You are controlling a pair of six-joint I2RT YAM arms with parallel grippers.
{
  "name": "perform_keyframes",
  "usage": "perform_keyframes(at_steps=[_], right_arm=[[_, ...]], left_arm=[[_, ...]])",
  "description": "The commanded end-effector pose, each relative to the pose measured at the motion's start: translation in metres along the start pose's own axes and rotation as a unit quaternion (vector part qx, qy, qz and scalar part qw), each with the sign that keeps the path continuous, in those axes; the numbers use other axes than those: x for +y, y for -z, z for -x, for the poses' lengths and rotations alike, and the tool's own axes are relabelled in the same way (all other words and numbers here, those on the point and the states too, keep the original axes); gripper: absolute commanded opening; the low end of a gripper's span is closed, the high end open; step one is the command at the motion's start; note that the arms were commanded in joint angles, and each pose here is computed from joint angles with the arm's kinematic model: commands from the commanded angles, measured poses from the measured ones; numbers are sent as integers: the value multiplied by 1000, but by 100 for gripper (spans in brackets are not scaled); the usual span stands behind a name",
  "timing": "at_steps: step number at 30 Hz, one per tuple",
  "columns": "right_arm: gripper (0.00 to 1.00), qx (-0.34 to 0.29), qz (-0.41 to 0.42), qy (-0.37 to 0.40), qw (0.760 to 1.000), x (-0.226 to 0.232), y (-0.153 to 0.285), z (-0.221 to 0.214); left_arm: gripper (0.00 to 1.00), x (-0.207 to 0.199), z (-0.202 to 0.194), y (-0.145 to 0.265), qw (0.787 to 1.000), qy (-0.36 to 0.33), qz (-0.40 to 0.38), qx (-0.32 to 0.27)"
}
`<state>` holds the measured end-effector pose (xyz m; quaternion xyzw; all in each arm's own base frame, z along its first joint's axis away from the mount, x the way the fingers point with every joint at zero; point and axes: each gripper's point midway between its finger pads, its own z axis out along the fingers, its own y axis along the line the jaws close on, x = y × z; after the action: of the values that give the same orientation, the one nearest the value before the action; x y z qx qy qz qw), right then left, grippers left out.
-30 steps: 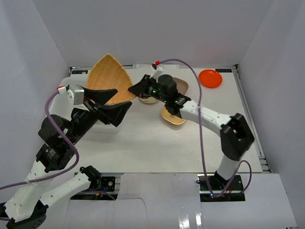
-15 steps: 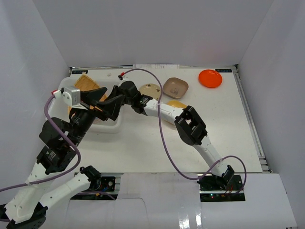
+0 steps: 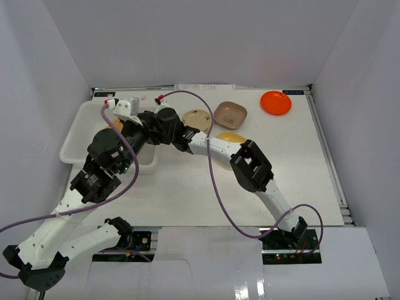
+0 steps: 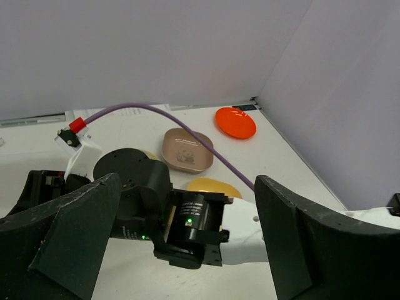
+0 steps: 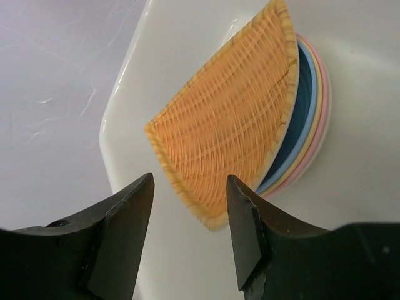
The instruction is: Place the plates into the plastic bin on the countertop
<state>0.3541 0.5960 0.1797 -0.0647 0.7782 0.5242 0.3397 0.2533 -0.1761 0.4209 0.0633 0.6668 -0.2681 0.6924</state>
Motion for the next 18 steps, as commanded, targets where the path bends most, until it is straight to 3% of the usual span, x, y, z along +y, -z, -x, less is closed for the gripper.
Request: perform_keyframes(at_steps=[1, 5, 6, 8, 9, 11, 12, 14, 18], right_arm=[[57, -54, 54, 28, 997, 58, 32, 50], [57, -98, 85, 49, 990, 74, 88, 89], [56, -92, 59, 48, 993, 43, 97, 83], [56, -129, 62, 68, 987, 47, 134, 110], [54, -127, 16, 65, 990, 1, 146, 107], [47, -166, -7, 72, 983, -15, 185, 131], [44, -171, -63, 72, 981, -68, 205, 134], [32, -194, -88, 77, 974, -91, 241, 151], [33, -188, -221, 93, 952, -187, 307, 178]], left_arm=[[98, 4, 13, 0, 1000, 13, 23, -9], [98, 4, 3, -12, 999, 28, 34, 8], [98, 0, -4, -17, 999, 37, 28, 19], [98, -4, -26, -31, 998, 42, 24, 49], [96, -9, -36, -36, 997, 45, 14, 64], [92, -15, -65, -54, 993, 55, 8, 103], [89, -21, -76, -59, 991, 62, -4, 120], [86, -25, -107, -76, 985, 74, -3, 156], [76, -28, -157, -102, 974, 104, 4, 200]])
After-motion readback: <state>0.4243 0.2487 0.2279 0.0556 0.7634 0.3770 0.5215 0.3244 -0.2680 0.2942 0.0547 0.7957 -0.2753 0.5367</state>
